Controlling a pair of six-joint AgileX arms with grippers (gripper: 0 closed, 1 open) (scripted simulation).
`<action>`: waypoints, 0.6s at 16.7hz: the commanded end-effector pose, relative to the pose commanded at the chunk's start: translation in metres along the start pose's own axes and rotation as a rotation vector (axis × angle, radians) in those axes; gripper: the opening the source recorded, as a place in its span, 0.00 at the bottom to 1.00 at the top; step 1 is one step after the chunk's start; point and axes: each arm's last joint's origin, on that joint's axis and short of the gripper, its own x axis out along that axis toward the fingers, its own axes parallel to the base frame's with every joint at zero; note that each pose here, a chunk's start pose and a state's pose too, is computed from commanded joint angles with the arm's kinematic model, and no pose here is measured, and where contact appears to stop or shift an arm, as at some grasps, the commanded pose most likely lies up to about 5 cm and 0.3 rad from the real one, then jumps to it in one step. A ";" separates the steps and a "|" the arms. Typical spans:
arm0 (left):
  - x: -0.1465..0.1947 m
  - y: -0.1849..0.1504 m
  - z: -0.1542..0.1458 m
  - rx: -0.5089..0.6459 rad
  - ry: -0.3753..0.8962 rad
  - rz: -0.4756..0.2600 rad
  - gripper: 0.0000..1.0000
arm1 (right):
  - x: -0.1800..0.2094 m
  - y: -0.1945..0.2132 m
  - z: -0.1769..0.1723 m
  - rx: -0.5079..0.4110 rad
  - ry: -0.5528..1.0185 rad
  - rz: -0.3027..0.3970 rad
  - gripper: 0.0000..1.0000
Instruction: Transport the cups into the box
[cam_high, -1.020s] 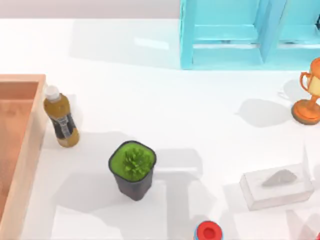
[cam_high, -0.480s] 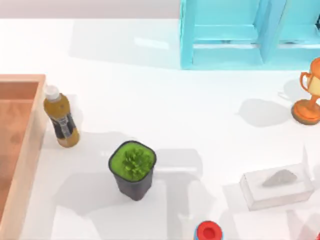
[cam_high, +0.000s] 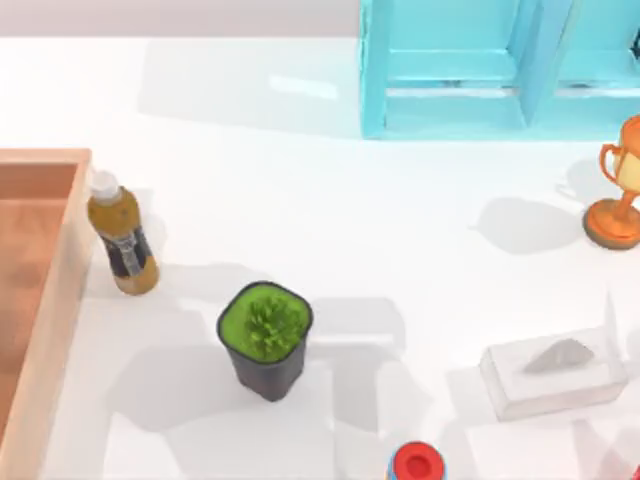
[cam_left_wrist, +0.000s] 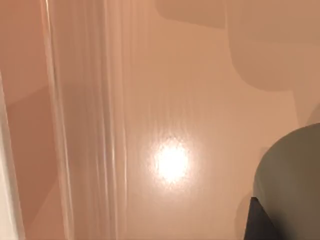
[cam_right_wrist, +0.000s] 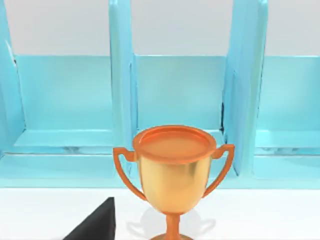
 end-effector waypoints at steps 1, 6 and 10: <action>0.000 0.000 0.000 0.000 0.000 0.000 0.15 | 0.000 0.000 0.000 0.000 0.000 0.000 1.00; 0.000 0.000 0.000 0.000 0.000 0.000 0.53 | 0.000 0.000 0.000 0.000 0.000 0.000 1.00; 0.000 0.000 0.000 0.000 0.000 0.000 0.83 | 0.000 0.000 0.000 0.000 0.000 0.000 1.00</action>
